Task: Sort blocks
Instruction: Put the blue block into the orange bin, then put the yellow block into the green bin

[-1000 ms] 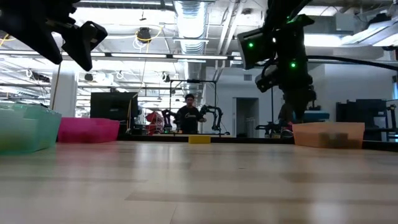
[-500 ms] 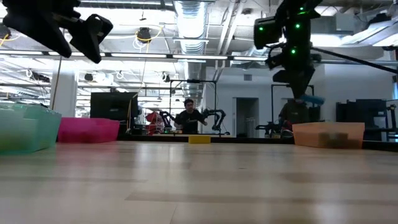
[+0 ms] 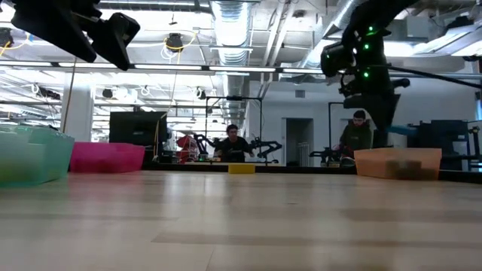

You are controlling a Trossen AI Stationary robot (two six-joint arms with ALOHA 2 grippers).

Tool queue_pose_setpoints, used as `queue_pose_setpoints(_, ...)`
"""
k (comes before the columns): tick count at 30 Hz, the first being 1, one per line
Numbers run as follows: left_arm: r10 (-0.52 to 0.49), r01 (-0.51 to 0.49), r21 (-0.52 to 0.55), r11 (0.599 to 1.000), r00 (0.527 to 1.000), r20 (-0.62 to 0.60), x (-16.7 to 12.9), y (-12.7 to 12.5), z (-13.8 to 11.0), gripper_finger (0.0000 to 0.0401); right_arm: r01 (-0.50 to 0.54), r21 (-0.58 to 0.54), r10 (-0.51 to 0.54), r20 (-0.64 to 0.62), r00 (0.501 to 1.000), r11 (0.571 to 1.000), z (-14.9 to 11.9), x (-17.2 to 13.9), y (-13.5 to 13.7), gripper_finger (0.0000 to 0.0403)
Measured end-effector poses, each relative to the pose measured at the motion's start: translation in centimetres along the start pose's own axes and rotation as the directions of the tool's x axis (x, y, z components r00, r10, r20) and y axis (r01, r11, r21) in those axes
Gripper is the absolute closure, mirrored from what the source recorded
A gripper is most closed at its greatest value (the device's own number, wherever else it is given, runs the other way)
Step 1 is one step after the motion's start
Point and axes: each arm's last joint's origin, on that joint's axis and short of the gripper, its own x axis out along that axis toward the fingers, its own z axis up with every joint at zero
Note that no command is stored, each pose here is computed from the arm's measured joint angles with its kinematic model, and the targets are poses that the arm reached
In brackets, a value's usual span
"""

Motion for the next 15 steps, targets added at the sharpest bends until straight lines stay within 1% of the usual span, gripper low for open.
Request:
queue_pose_setpoints(3, 0.000, 0.000, -0.013, 1.000, 1.000, 0.000, 0.0, 0.0, 0.0, 0.0179, -0.051, -0.022, 0.050, -0.059, 0.997, 0.998, -0.3, 1.0, -0.2, 0.0288)
queue_pose_setpoints(6, 0.000, 0.000, -0.016, 1.000, 1.000, 0.000, 0.0, 0.0, 0.0, 0.0179, -0.067, -0.029, 0.065, -0.067, 0.996, 0.997, -0.4, 1.5, -0.1, 0.0244)
queue_pose_setpoints(11, 0.003, -0.002, -0.006, 1.000, 1.000, 0.024, 0.0, 0.0, 0.2, 0.0179, -0.054, -0.023, 0.053, -0.053, 0.997, 0.998, -0.4, 1.7, 0.0, 0.0157)
queue_pose_setpoints(13, 0.010, -0.011, 0.008, 1.000, 0.999, 0.046, 0.0, 0.0, 0.5, 0.0179, -0.053, -0.019, 0.052, -0.043, 0.998, 0.998, -0.4, 1.6, 0.0, 0.0135)
queue_pose_setpoints(15, 0.046, -0.047, 0.023, 0.999, 0.997, 0.057, 0.0, 0.2, 0.6, 0.0179, -0.059, -0.011, 0.059, -0.019, 0.998, 0.998, -0.3, 1.4, 0.0, 0.0122)
